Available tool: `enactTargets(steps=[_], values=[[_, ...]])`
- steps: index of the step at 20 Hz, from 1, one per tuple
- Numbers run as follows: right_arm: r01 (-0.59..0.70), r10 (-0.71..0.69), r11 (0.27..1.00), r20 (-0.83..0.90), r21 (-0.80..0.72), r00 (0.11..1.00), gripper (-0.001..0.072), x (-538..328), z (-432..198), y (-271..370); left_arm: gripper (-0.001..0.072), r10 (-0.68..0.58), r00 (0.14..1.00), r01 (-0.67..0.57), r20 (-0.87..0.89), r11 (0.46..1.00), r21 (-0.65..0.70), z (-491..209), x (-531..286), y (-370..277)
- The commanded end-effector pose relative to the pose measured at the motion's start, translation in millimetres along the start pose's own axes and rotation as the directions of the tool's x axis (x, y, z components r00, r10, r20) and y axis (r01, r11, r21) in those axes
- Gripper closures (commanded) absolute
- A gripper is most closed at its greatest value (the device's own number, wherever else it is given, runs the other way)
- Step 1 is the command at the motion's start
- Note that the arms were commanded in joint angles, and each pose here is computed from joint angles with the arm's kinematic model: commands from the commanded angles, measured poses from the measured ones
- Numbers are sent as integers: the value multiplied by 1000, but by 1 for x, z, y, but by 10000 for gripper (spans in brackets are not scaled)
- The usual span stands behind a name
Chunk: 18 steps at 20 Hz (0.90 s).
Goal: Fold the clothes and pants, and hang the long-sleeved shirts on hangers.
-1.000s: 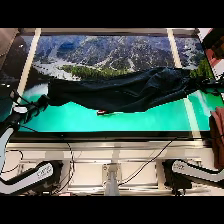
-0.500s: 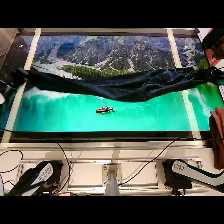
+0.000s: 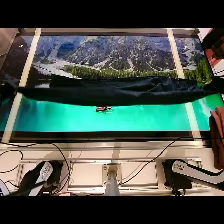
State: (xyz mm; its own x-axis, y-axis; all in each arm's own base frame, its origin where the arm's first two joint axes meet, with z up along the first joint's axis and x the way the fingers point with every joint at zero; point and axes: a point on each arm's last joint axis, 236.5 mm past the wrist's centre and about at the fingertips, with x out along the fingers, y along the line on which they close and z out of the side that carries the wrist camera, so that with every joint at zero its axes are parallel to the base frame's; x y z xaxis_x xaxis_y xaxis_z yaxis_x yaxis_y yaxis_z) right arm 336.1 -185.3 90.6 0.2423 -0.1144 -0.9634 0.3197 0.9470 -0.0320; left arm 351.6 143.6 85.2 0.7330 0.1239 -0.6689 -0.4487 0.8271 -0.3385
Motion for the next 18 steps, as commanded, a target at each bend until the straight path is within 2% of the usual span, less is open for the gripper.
enactTargets(steps=[1,4,10,15,18], values=[[7,-9,1000,-202,-12,979,667,13,-41,-4,684,251,932,-230,-262,967,111,-60,-18,67],[-19,13,1000,-324,-16,946,667,26,-70,1,683,312,864,-270,-395,950,158,-91,-24,84],[-78,36,995,-497,-65,867,666,53,-125,8,683,298,710,-222,-638,954,199,-147,-18,95],[-81,25,994,-591,-69,806,666,82,-168,8,683,299,617,-219,-728,954,205,-173,-4,108],[-15,-58,994,-619,-112,784,667,79,-176,-11,682,408,552,-263,-727,913,312,-174,-12,137]])
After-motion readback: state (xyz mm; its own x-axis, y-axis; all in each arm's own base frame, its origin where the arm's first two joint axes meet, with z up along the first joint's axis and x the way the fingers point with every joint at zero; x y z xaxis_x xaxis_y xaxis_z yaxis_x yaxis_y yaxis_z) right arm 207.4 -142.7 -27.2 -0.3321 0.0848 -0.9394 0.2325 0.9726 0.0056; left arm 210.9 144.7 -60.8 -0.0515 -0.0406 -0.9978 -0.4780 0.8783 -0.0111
